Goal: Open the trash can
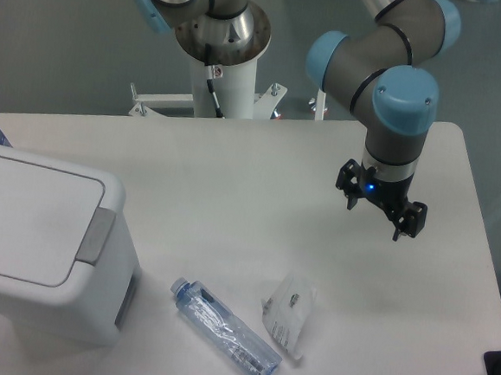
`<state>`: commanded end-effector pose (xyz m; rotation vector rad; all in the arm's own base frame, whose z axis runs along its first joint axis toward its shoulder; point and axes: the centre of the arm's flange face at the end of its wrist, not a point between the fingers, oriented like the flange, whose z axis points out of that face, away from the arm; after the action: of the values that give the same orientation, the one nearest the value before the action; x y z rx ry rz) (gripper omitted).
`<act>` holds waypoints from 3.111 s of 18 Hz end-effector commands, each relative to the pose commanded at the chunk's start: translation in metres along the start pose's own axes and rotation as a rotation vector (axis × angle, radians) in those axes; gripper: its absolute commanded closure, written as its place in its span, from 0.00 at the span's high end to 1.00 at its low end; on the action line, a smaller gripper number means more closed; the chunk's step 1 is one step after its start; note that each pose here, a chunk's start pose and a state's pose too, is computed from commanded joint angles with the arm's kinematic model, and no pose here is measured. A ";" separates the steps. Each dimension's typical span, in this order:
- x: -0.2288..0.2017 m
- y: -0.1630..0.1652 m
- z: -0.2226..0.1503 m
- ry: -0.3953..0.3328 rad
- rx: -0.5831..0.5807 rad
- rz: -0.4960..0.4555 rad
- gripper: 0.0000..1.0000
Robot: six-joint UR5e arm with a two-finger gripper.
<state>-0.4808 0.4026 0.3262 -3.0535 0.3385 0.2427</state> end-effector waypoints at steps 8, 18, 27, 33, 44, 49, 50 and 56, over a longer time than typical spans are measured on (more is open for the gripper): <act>0.010 -0.002 0.005 -0.045 0.020 -0.014 1.00; 0.005 -0.070 -0.086 -0.022 0.319 -0.414 1.00; 0.037 -0.158 -0.146 0.043 0.460 -0.581 1.00; 0.059 -0.193 -0.182 0.183 0.594 -0.651 1.00; 0.117 -0.230 -0.155 0.284 0.555 -0.589 1.00; 0.119 -0.231 -0.159 0.292 0.557 -0.616 1.00; 0.120 -0.231 -0.160 0.291 0.558 -0.614 1.00; 0.146 -0.244 -0.174 0.300 0.566 -0.590 1.00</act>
<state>-0.2596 0.5958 0.4844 -2.4691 -0.4167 -0.2948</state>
